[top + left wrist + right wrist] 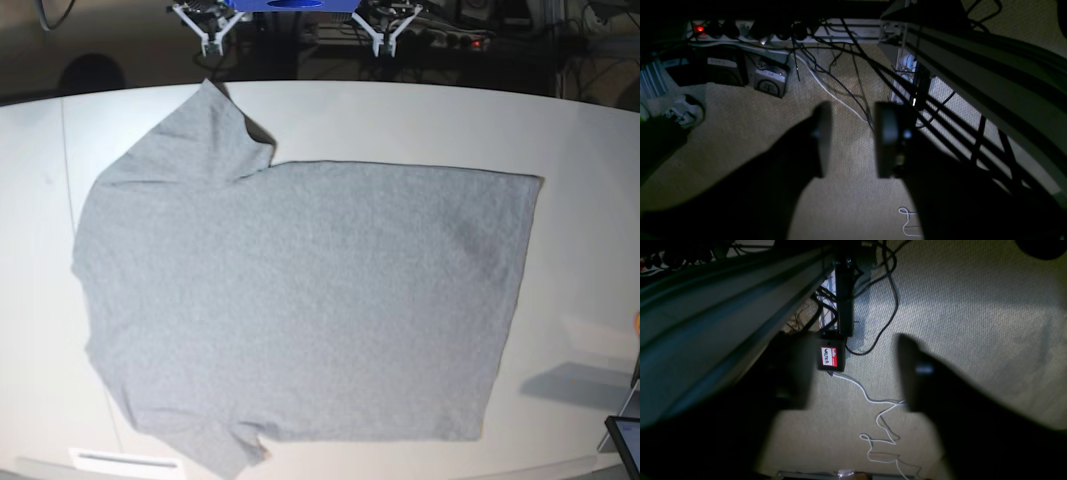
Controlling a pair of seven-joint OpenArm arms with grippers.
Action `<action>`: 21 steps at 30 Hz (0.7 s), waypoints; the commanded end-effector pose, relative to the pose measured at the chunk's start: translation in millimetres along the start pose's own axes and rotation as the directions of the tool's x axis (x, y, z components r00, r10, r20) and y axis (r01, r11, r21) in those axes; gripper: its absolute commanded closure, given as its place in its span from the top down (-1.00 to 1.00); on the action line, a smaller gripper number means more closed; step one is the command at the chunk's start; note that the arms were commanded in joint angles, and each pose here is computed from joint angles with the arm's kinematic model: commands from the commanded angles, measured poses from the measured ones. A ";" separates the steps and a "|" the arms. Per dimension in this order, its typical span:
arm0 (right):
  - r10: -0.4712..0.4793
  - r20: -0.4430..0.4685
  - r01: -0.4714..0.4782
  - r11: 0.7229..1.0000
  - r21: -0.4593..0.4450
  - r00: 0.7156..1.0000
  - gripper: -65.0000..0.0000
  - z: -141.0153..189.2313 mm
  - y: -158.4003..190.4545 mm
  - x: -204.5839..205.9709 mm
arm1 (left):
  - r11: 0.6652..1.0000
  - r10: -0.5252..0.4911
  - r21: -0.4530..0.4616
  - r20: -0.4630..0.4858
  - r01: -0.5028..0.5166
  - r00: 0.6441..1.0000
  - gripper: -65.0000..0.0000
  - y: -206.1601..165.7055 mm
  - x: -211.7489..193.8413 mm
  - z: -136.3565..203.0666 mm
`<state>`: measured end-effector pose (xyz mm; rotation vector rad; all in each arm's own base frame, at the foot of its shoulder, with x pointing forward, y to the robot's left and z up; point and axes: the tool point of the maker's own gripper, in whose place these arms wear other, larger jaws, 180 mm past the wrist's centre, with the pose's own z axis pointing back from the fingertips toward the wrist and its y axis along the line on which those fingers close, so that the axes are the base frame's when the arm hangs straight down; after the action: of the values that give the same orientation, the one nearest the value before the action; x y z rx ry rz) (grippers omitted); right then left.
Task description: Fold the T-shirt properly
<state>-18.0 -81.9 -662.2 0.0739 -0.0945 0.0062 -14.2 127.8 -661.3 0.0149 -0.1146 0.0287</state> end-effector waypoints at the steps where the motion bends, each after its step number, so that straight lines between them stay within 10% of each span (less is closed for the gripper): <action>1: -0.004 0.002 0.004 1.000 0.000 1.000 0.54 0.4 2.2 -2.1 | 1.000 0.000 0.003 0.002 0.000 1.000 -0.22 -0.1 -2.9 0.7; 11: -0.004 0.002 0.004 1.000 0.000 1.000 0.69 0.5 2.2 -2.8 | 1.000 -0.001 0.001 0.004 0.001 1.000 -0.21 -1.2 -3.4 0.8; 15: -0.003 0.002 0.003 1.000 0.001 1.000 -0.05 0.5 2.3 -2.8 | 1.000 0.001 0.001 0.004 -0.001 1.000 -1.00 -1.1 -3.4 0.8; 18: -0.007 0.002 0.007 1.000 0.000 1.000 -0.66 0.5 2.0 -2.8 | 1.000 -0.002 0.001 0.004 0.002 1.000 -0.96 -1.4 -3.3 0.8; 21: -0.007 0.002 0.007 1.000 0.000 1.000 -0.68 0.5 2.0 -2.8 | 1.000 0.001 0.001 0.004 -0.001 1.000 -0.94 -1.1 -3.4 0.8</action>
<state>-19.2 -81.8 -662.2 0.0739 -0.0929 0.0057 -16.2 127.6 -661.1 0.0148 -0.1146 0.0280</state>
